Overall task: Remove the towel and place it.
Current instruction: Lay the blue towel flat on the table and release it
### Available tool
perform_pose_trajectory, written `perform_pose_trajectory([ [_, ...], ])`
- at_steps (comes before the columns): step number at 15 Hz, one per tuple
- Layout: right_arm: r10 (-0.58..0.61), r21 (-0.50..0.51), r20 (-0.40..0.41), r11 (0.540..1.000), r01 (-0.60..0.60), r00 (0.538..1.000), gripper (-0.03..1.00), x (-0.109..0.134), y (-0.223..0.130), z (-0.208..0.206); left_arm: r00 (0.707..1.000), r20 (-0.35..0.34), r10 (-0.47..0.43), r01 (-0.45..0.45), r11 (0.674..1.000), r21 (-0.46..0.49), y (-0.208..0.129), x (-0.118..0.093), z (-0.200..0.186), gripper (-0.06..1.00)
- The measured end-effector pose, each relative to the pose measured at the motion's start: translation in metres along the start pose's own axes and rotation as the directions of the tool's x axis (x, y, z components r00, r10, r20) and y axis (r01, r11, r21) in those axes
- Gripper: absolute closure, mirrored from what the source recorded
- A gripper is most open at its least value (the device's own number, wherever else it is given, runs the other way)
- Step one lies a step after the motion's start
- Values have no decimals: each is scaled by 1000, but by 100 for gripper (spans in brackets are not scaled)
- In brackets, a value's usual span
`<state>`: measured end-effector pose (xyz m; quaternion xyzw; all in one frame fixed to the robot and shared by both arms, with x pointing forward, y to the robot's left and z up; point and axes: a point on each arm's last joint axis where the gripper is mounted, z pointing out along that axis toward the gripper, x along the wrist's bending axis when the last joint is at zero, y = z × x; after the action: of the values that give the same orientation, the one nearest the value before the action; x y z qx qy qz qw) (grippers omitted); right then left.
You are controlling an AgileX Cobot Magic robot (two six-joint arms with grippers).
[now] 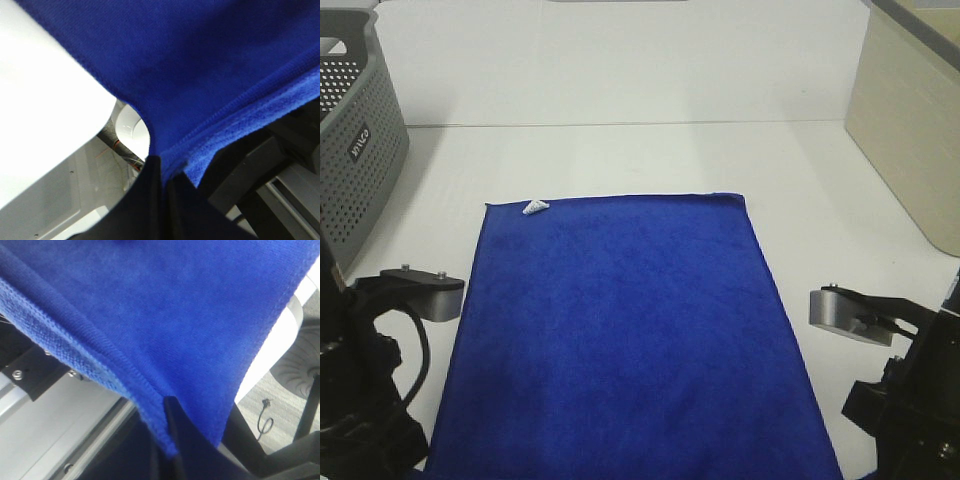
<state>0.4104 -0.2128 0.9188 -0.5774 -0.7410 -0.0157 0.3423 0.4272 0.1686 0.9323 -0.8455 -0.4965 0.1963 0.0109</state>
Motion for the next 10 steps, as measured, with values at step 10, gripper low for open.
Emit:
perform_pose_trajectory([
  [10,56,91,32,994,-59,998,95,-22,17,25,994,-42,99,-94,990,104,39,-16,23,94],
])
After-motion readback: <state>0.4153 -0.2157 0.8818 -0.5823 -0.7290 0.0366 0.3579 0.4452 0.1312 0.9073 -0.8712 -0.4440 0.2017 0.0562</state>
